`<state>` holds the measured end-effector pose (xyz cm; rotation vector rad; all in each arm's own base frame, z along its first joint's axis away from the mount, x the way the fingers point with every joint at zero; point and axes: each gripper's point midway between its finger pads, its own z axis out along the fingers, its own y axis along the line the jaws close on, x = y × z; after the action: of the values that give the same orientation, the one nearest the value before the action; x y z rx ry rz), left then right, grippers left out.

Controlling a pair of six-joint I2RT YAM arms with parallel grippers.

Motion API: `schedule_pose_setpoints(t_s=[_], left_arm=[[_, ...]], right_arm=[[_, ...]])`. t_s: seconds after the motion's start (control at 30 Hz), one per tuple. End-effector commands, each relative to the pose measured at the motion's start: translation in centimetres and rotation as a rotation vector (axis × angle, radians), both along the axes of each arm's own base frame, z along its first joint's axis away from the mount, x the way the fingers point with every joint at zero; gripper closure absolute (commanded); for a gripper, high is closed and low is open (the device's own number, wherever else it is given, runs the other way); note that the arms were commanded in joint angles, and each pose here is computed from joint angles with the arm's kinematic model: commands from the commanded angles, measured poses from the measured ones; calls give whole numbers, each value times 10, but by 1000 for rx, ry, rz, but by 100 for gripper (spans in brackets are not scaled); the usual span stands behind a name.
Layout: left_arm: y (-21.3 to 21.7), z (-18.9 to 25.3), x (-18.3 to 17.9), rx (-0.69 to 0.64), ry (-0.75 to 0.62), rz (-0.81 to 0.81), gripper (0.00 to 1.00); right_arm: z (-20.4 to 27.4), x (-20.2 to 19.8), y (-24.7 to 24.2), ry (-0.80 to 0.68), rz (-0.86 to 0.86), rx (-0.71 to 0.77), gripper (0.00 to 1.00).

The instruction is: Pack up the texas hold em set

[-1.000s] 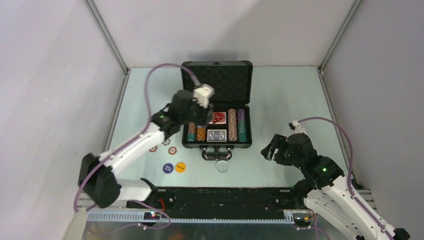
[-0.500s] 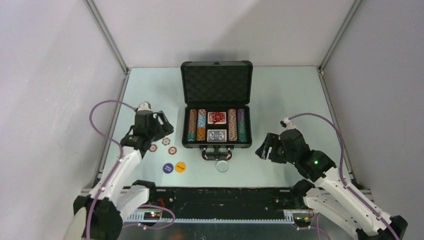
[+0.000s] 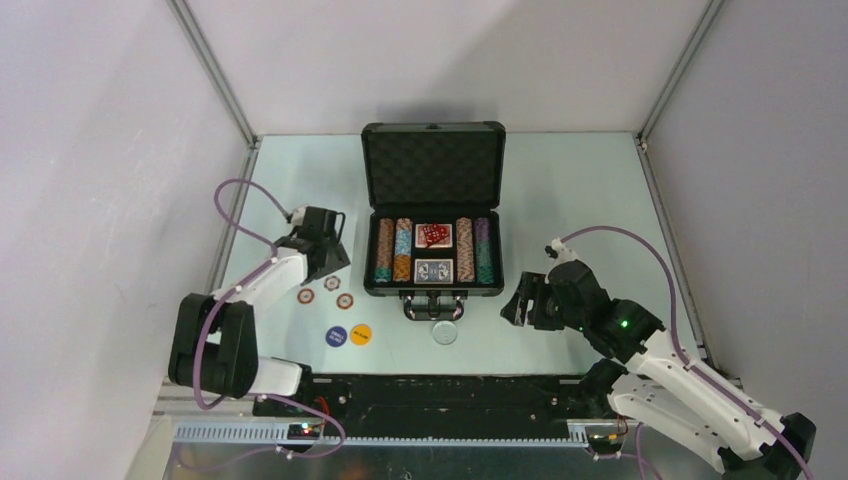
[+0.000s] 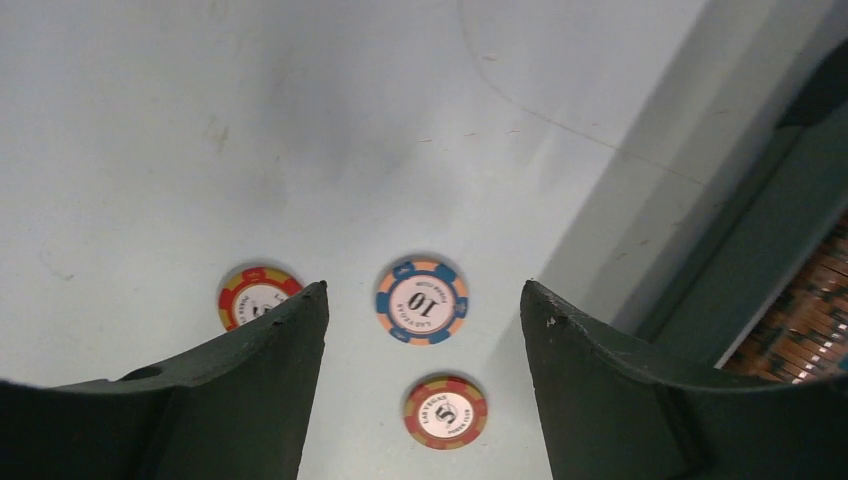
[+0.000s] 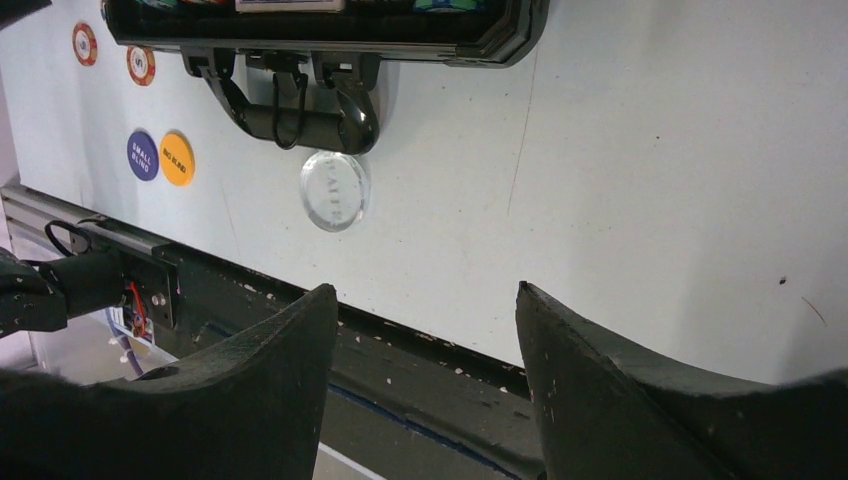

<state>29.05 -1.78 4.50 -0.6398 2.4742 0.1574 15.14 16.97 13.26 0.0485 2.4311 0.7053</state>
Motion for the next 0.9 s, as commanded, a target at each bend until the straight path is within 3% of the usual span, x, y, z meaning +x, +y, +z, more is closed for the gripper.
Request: schedule_pose_setpoints(t_s=[0.0, 0.2, 0.6, 0.87], left_arm=[[-3, 11, 17, 42, -50, 10, 25], [-8, -2, 18, 32, -12, -17, 25], [-20, -20, 13, -26, 22, -51, 38], [-28, -23, 7, -71, 18, -70, 37]], right_arm=[[3, 2, 0, -16, -6, -3, 30], [4, 4, 2, -22, -6, 1, 30], [4, 3, 1, -17, -9, 2, 30], [4, 3, 4, -15, -1, 9, 30]])
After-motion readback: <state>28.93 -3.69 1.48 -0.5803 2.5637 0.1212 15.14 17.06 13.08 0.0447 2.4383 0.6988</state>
